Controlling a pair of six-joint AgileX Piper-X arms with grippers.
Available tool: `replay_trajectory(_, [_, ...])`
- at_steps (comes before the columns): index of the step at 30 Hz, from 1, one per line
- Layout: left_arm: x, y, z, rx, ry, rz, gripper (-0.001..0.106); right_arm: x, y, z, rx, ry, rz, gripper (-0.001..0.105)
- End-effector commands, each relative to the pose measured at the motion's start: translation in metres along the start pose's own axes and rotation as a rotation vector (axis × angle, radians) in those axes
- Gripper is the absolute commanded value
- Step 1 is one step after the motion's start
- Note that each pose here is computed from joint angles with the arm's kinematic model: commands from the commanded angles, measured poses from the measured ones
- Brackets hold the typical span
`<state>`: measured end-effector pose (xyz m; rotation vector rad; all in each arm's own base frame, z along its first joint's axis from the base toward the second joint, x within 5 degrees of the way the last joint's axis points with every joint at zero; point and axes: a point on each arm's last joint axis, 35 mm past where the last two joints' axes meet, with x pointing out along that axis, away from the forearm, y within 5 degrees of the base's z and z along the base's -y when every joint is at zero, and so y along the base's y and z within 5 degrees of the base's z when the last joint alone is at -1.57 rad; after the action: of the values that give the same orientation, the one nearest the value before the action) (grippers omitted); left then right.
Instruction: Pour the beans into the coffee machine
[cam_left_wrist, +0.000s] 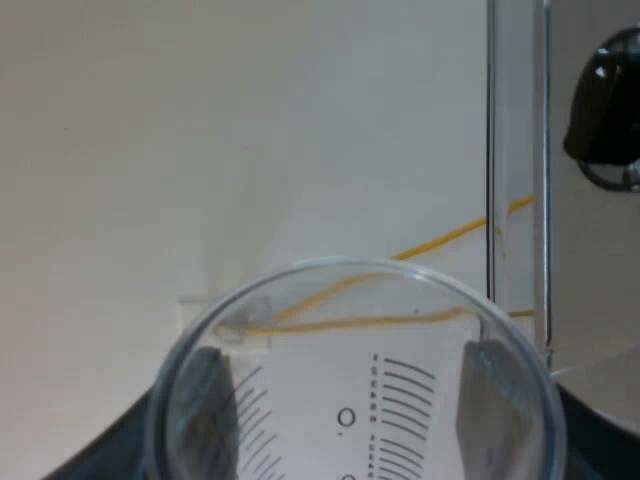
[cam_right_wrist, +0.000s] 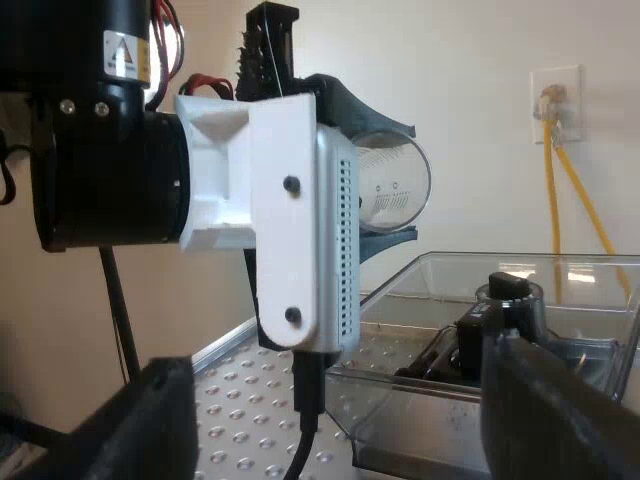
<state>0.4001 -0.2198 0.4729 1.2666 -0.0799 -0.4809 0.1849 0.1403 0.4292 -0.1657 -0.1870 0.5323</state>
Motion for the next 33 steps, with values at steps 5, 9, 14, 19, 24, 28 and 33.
replay_trajectory(5, [0.0010,0.0028,0.0002,0.130,0.008,0.025,0.028,-0.0033,-0.0013,0.0051,0.000,-0.021,-0.003,0.062])
replay_trajectory(9, [0.0039,0.0002,-0.0005,0.220,0.011,0.017,0.028,-0.0033,-0.0013,0.0051,0.000,-0.021,-0.003,0.062])
replay_trajectory(14, [0.0043,-0.0002,-0.0006,0.277,0.012,0.015,0.028,-0.0033,-0.0013,0.0051,0.000,-0.021,-0.003,0.062])
replay_trajectory(19, [0.0043,-0.0002,-0.0006,0.381,0.013,0.015,0.028,-0.0033,-0.0013,0.0051,0.003,-0.021,-0.003,0.062])
replay_trajectory(24, [0.0043,-0.0002,-0.0006,0.493,0.014,0.014,0.028,-0.0033,-0.0013,0.0051,0.007,-0.021,-0.003,0.062])
replay_trajectory(28, [0.0043,-0.0005,0.0004,0.636,-0.014,0.013,0.028,-0.0033,-0.0013,0.0051,0.007,-0.021,-0.003,0.062])
replay_trajectory(33, [0.0043,-0.0010,0.0016,0.725,-0.052,0.014,0.028,-0.0033,-0.0013,0.0051,0.007,-0.021,-0.003,0.062])
